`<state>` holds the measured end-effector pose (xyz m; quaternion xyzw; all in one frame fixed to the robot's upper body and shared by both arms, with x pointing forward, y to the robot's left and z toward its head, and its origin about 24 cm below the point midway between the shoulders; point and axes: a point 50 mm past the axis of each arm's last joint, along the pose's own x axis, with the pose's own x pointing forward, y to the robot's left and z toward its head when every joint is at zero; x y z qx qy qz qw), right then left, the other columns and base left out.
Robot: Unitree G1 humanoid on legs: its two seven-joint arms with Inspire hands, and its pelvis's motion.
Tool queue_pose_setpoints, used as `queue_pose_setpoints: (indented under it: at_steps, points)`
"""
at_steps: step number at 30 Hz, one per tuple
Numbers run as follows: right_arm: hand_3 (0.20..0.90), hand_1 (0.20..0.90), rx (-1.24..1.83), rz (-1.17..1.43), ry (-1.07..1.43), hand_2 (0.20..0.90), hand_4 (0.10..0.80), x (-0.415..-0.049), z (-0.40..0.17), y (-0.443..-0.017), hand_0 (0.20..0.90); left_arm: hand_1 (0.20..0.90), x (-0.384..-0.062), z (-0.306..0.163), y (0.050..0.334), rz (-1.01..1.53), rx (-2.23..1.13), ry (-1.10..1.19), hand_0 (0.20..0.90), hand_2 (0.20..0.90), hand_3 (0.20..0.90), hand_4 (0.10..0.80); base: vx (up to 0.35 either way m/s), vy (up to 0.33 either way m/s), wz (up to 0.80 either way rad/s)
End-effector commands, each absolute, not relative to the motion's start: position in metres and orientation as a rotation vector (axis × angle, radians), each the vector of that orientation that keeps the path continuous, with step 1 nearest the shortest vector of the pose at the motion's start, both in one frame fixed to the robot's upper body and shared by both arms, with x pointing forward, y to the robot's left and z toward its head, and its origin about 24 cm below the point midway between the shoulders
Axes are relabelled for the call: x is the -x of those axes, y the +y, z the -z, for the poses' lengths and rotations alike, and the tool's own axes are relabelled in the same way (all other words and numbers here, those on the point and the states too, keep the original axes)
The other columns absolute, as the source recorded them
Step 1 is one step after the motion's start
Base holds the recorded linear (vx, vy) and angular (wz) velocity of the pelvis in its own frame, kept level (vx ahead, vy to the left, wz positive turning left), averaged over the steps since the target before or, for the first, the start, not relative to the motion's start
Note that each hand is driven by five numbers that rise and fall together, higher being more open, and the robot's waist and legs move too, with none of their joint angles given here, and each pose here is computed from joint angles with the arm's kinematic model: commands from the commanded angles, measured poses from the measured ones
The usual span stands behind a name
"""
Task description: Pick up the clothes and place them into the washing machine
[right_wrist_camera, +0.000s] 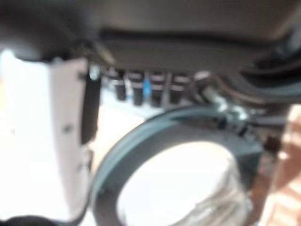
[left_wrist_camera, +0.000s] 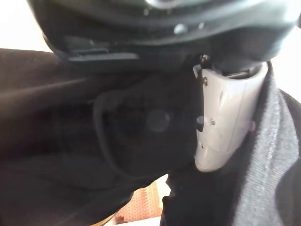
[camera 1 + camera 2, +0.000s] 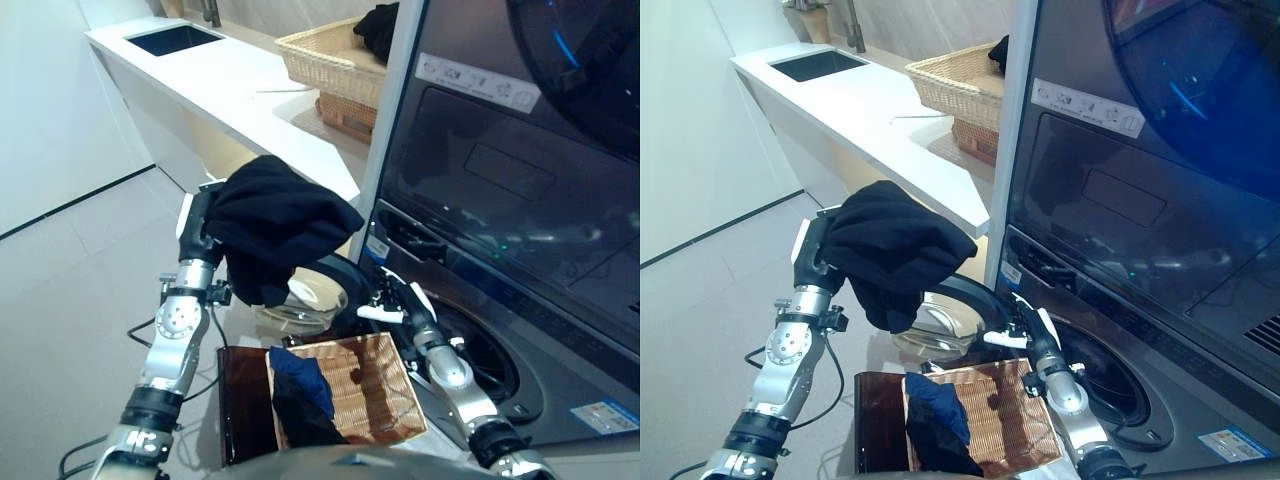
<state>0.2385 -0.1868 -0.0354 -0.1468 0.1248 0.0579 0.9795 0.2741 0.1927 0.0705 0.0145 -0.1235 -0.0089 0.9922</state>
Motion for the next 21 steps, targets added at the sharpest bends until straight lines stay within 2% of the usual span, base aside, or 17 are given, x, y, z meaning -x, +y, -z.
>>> queue_pose_setpoints:
  at_steps: [1, 13, 21]
  points:
    - [0.9, 0.9, 0.36, -0.126, -0.106, 0.9, 0.8, -0.282, -0.032, -0.177, 0.9, 0.2, -0.286, -0.111, 0.201, -0.009, -0.18, -0.462, 0.2, 0.2, 0.2, 0.3, 0.0, 0.0, 0.0]
    - [0.9, 0.9, 0.467, -0.085, -0.086, 0.9, 0.8, -0.278, -0.03, -0.192, 0.9, 0.2, -0.287, -0.115, 0.221, 0.039, -0.811, -0.43, 0.2, 0.2, 0.2, 0.3, 0.0, 0.0, 0.0]
    - [0.9, 0.9, 0.444, -0.088, -0.093, 0.9, 0.8, -0.275, -0.03, -0.193, 0.9, 0.2, -0.286, -0.12, 0.225, 0.054, -0.895, -0.443, 0.2, 0.2, 0.2, 0.3, 0.0, 0.0, 0.0]
